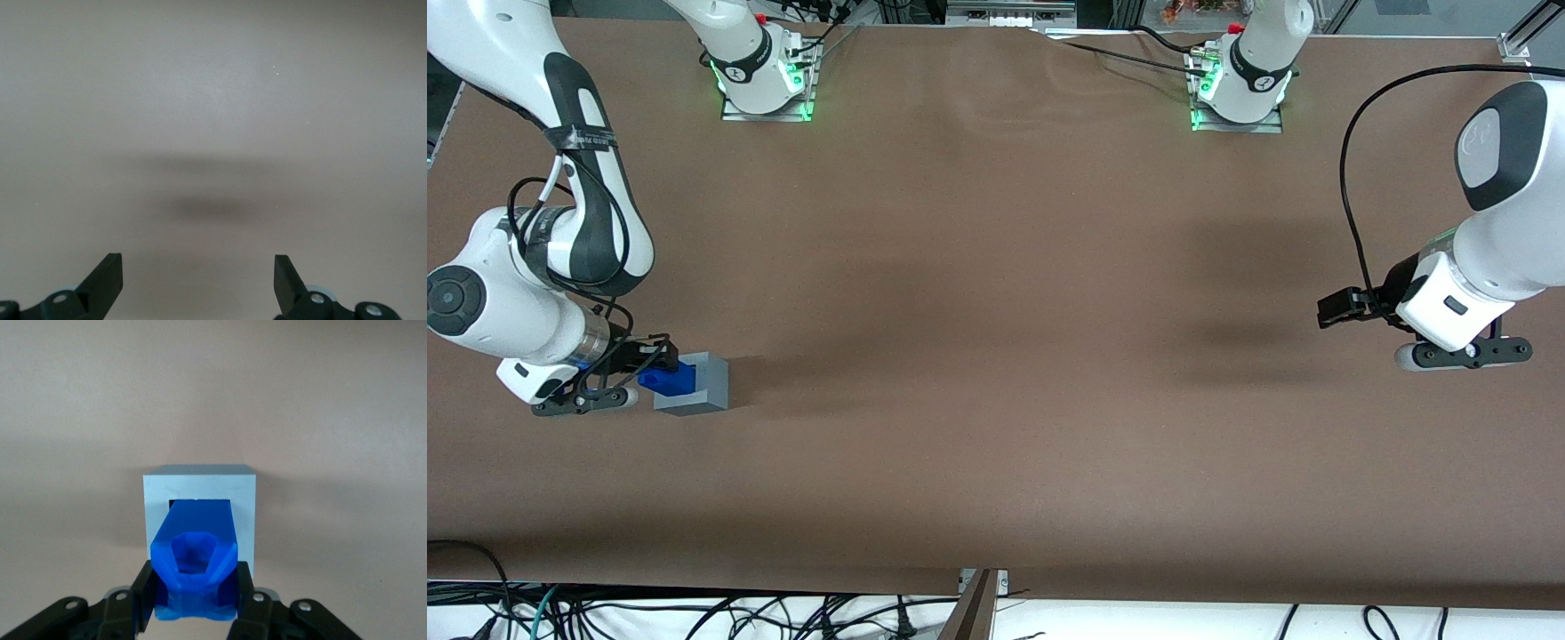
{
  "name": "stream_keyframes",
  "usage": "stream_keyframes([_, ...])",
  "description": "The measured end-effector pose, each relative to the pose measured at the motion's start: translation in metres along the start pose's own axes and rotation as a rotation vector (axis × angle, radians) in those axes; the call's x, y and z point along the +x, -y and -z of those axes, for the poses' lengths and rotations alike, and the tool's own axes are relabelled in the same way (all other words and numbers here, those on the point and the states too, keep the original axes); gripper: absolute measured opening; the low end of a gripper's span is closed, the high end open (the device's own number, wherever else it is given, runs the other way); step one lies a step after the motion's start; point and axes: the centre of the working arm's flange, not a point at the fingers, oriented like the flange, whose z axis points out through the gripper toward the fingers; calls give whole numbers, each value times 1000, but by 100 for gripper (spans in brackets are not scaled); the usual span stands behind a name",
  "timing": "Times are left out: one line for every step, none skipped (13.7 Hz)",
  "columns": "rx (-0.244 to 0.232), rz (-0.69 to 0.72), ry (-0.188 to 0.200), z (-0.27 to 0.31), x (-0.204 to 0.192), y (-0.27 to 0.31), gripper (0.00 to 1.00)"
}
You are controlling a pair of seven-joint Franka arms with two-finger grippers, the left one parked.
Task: Insert blue part into gray base with right arm
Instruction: 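Lower the blue part into the gray base's square opening, then open the right gripper to release the blue part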
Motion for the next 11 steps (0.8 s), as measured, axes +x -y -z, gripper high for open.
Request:
stream_keyframes([3, -7, 23, -10, -4, -1, 50])
stream_keyframes([3, -10, 26, -10, -5, 0, 50])
stream_keyframes([3, -11, 27, -10, -6, 0, 50])
stream_keyframes([3, -11, 27, -10, -6, 0, 50])
stream_keyframes([3, -11, 27, -10, -6, 0, 50])
stream_keyframes([3, -11, 26, -10, -6, 0, 50])
stream_keyframes([3, -11, 26, -10, -6, 0, 50])
stream_keyframes([3, -12, 28, -11, -6, -1, 53])
stream_keyframes([3, -13, 31, -13, -6, -1, 63])
stream_keyframes([3, -13, 28, -13, -6, -1, 72])
stream_keyframes([2, -13, 19, -9, -4, -1, 84])
